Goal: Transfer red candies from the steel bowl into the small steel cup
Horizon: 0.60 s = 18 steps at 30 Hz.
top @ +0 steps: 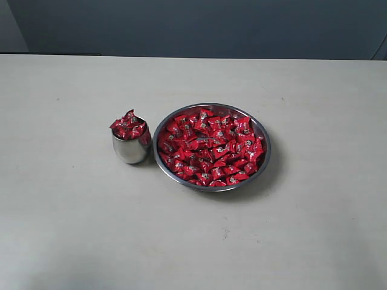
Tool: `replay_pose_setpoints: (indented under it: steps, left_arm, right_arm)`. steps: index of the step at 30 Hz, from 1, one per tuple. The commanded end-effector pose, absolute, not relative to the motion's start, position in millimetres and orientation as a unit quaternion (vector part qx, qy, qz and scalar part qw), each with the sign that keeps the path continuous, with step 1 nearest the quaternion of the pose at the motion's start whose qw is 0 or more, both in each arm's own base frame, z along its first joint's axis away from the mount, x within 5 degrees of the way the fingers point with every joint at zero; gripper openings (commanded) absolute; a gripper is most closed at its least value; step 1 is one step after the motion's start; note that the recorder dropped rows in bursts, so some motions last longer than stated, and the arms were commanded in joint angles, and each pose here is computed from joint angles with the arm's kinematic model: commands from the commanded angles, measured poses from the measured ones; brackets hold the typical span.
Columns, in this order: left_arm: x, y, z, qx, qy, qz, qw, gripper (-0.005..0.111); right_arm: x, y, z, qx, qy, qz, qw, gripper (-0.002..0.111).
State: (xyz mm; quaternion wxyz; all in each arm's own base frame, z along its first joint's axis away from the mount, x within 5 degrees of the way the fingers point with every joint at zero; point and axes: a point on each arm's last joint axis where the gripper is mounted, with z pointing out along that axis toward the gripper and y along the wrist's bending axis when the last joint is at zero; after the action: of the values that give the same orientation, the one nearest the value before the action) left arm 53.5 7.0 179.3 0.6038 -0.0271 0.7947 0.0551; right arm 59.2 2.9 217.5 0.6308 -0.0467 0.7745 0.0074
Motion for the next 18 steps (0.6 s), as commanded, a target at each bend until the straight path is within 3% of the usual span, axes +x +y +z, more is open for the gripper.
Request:
replay_pose_setpoints:
  steps: [1,18]
  left_arm:
    - [53.2,6.6,182.8,-0.024,0.789,0.054,0.611,0.0]
    - [53.2,6.6,182.8,-0.024,0.789,0.054,0.611,0.0]
  right_arm:
    - [56.3,-0.1,201.4,-0.03,0.752,-0.012,0.658,0.0]
    - [54.3,-3.3,185.6,-0.001,0.78,-0.021,0.626,0.0]
